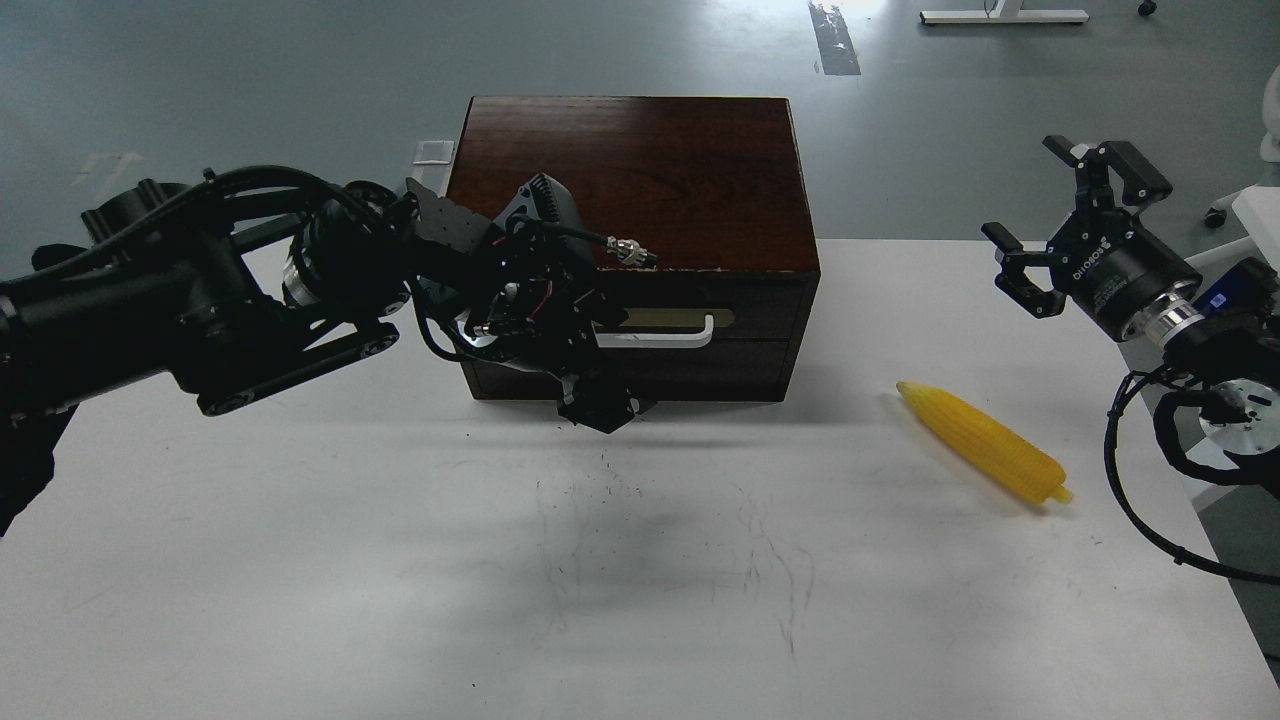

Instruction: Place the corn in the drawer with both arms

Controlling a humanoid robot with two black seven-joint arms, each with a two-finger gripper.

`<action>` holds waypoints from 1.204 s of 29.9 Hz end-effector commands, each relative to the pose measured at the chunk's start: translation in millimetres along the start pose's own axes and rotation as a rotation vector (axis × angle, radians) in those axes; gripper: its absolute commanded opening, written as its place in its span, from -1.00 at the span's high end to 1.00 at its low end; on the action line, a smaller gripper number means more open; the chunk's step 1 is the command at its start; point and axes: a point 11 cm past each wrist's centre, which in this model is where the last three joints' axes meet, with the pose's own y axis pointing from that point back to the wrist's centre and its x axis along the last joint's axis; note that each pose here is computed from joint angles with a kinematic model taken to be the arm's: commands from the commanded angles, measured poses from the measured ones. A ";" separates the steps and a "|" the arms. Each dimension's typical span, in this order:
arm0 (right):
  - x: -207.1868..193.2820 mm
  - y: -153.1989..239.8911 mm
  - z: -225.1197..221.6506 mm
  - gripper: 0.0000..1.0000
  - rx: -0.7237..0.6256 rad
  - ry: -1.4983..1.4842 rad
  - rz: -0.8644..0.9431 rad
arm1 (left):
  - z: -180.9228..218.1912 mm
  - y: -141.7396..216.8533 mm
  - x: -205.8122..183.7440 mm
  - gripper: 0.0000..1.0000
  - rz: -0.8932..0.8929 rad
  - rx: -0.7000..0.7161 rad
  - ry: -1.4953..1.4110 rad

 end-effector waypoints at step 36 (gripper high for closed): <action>5.6 4.7 -2.3 -1.00 0.000 0.007 0.013 | 87.8 -0.4 -2.2 -0.98 -0.003 -0.229 -0.144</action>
